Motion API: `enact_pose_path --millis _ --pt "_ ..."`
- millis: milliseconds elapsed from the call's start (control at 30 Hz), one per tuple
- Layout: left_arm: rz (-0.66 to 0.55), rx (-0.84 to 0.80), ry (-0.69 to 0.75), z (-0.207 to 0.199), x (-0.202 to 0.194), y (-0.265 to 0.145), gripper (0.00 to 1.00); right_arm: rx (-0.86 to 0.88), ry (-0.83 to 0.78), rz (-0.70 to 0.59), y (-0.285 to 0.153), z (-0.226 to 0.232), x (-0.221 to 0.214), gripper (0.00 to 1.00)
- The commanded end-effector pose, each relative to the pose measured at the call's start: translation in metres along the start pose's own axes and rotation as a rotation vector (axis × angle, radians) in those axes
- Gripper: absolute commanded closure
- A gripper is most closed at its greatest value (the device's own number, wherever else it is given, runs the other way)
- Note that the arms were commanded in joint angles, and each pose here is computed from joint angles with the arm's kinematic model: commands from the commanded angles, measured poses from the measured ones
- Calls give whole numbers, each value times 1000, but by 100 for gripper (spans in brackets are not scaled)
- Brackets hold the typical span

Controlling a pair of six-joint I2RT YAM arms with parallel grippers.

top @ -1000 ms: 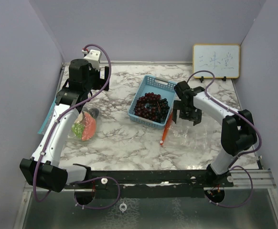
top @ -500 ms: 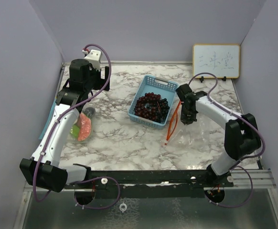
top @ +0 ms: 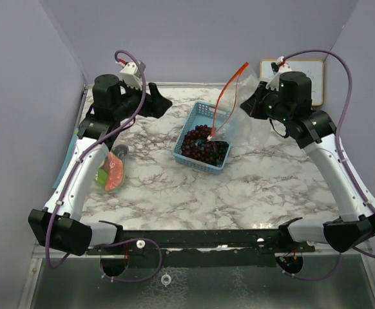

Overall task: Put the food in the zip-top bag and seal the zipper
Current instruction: Pick up the zipper food storage bag at the center of the board, then open the zipper of the food storage bag.

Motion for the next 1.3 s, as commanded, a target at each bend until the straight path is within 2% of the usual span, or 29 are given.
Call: enact_pose_path --millis 0,200,567,900,967,1167,1233,1267 --pt "-48 -342 -109 -59 17 -1 25 236 -63 4 20 39 11 98" --pt "-86 -506 -214 -83 21 -3 24 278 -65 0 46 50 12 98" --pt "-73 -476 -253 -75 0 13 24 402 -86 26 71 90 8 98" --pt "-33 -416 -287 -61 -18 31 29 533 -82 71 70 121 -5 98" --pt "-26 -412 -289 -60 -20 34 34 562 -70 80 67 125 -9 98" --pt "0 -417 -295 -59 -27 40 59 668 -32 83 59 141 -8 98" --pt "17 -434 -291 -61 -28 40 76 682 -22 84 59 143 -8 98" --pt "26 -428 -282 -60 -28 41 90 680 -19 82 60 142 -7 98"
Point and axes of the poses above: each gripper's point midway between its finger pads, its own y axis out along the fingers, its own z axis along the line the jaws close on, x = y × z, the point moved 2 cm from there along -y, back along the fingers, and after that the axes turned 6 degrees about -y, right-handed, at the moved point
